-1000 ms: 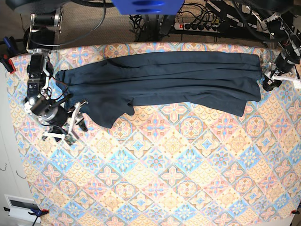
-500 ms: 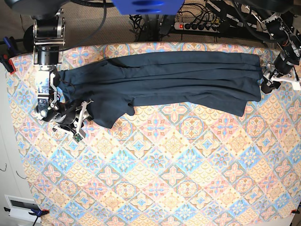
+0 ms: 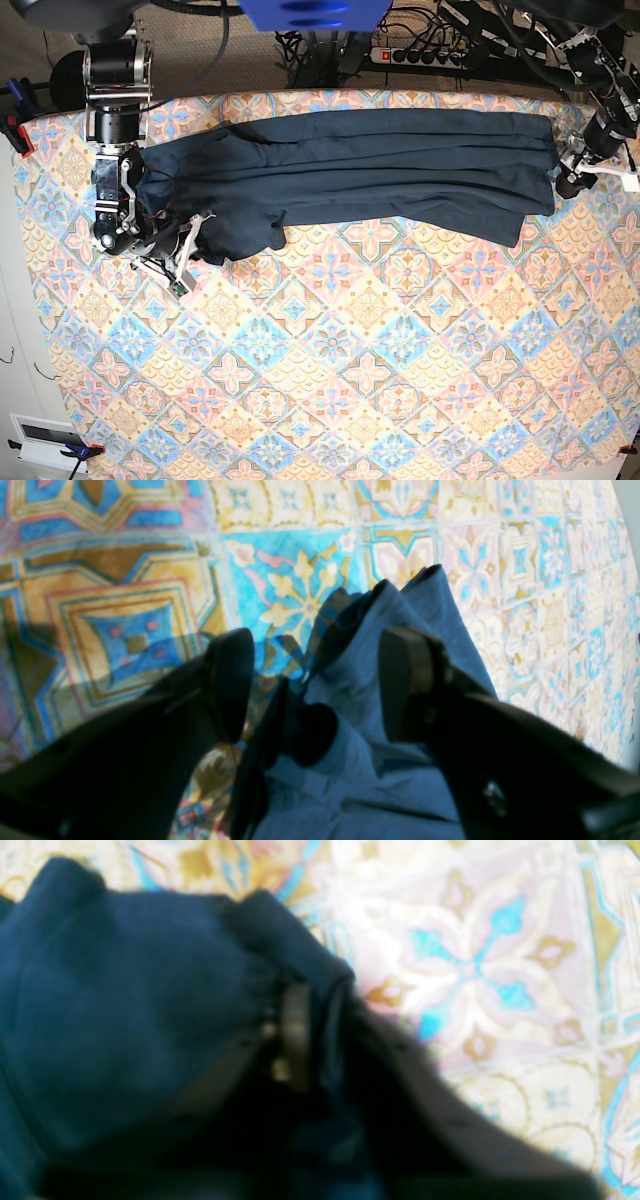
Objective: Layout the t-shirt on the table in an organized manner, then fold the t-shirt properly
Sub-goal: 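Lift the held edge with both grippers and fold it over the shirt, then drag the folded strip with both grippers to flatten it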
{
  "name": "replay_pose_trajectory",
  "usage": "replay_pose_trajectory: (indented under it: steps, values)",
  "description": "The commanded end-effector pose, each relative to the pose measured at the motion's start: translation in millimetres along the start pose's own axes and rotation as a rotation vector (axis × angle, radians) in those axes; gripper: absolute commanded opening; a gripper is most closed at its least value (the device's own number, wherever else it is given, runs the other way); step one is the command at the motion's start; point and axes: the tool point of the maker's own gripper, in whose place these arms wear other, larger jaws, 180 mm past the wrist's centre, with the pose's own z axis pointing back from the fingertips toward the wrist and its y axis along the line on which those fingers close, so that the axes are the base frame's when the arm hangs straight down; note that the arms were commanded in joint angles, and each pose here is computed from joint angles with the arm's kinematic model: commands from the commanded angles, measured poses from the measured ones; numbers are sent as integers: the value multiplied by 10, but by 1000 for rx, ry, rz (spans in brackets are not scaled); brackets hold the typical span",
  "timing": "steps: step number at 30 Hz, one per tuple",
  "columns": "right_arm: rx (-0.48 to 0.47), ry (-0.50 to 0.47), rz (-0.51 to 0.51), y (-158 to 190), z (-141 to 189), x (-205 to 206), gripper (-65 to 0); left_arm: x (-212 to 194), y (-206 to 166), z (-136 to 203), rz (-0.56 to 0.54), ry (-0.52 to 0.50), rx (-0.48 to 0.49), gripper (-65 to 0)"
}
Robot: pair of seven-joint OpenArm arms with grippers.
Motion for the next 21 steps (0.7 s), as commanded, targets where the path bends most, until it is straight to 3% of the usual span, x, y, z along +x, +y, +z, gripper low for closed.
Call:
replay_pose_trajectory:
  steps: [1,4,11,14,21]
  values:
    - [-27,-11,26,-89,96,97,-650,176,-59,47,-23,-45,-16,-262]
    - [-55,-111,95,-38,290,441,-643,173,-62,44,-23,-44,-16,-262]
    - [67,-337,108,525,773,620,-644,176,-62,45,-23,-46,-16,-262]
    - [76,-320,123,657,877,463,-644,178,-59,45,-24,-47,-15,-262]
    - [105,-177,147,966,940,-78,-644,251,-131,4,-23,-63,-32,-262]
